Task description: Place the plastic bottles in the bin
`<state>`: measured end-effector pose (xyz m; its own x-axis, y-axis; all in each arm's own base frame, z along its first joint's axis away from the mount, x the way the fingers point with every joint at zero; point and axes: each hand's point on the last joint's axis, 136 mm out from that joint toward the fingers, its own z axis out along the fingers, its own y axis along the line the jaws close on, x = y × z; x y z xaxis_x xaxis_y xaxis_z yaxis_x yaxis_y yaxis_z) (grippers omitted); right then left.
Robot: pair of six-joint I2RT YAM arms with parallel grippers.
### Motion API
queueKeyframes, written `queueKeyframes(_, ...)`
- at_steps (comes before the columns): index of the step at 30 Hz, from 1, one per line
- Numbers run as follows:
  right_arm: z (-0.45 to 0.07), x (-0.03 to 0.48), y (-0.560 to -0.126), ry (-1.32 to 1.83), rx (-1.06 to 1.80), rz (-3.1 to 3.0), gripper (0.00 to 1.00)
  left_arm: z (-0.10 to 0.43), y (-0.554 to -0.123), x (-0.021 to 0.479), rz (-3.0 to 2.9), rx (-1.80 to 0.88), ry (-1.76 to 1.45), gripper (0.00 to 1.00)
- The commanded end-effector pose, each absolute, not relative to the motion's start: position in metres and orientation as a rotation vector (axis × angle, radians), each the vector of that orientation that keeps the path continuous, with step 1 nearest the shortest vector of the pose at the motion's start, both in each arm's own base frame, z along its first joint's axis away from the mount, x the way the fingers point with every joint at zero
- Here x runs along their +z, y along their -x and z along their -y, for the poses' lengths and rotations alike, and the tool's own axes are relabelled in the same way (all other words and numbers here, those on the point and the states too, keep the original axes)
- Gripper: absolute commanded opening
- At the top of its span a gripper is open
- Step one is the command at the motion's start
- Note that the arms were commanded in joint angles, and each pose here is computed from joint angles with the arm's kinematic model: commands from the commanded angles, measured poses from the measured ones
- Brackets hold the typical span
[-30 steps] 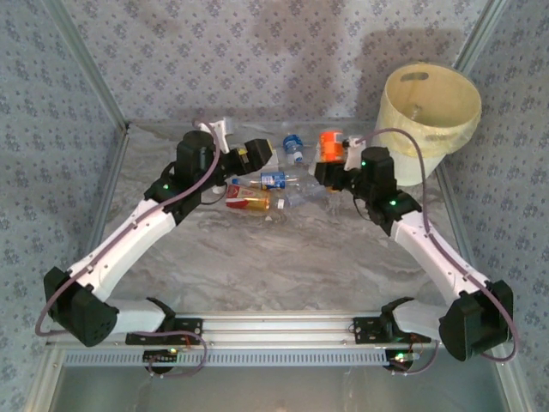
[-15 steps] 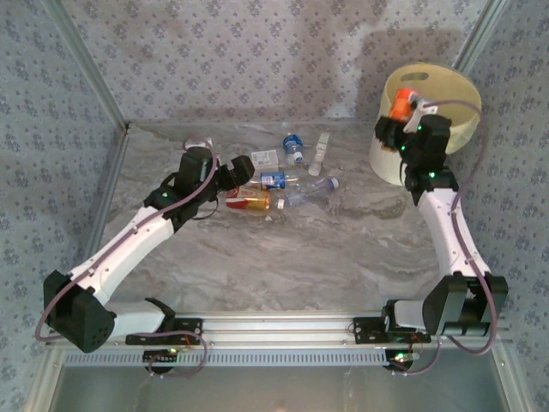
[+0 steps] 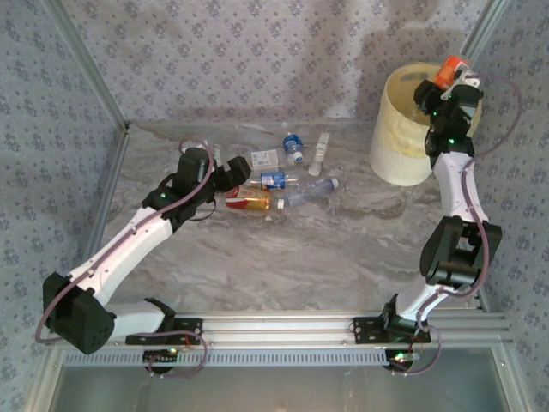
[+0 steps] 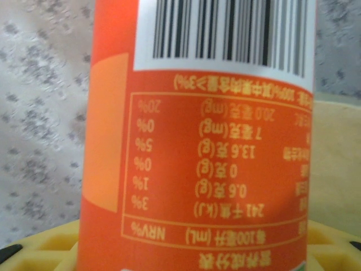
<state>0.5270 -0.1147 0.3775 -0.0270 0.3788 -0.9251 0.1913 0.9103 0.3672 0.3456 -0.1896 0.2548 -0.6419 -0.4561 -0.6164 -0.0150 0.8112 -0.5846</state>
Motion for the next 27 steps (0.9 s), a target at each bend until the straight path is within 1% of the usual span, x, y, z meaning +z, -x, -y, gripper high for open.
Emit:
queueKeyframes(1, 0.139, 0.403, -0.531, -0.462, 0.047, -1.544, 0.44, 0.179, -0.343, 0.258, -2.169, -0.692, 0.387, 0.98)
queueKeyframes(5, 0.158, 0.387, -0.541, -0.453, -0.110, -1.609, 0.51, 0.177, -0.342, 0.255, -2.177, -0.689, 0.397, 0.98)
queueKeyframes(9, 0.176, 0.375, -0.545, -0.468, -0.253, -1.665, 0.63, 0.173, -0.343, 0.249, -2.190, -0.674, 0.420, 0.98)
queueKeyframes(15, 0.199, 0.375, -0.534, -0.548, -0.413, -1.690, 0.81, 0.169, -0.344, 0.240, -2.209, -0.667, 0.453, 0.98)
queueKeyframes(18, 0.198, 0.378, -0.532, -0.538, -0.422, -1.693, 0.83, 0.171, -0.344, 0.238, -2.218, -0.673, 0.457, 0.98)
queueKeyframes(27, 0.189, 0.388, -0.522, -0.522, -0.428, -1.701, 0.84, 0.167, -0.345, 0.227, -2.245, -0.660, 0.474, 0.98)
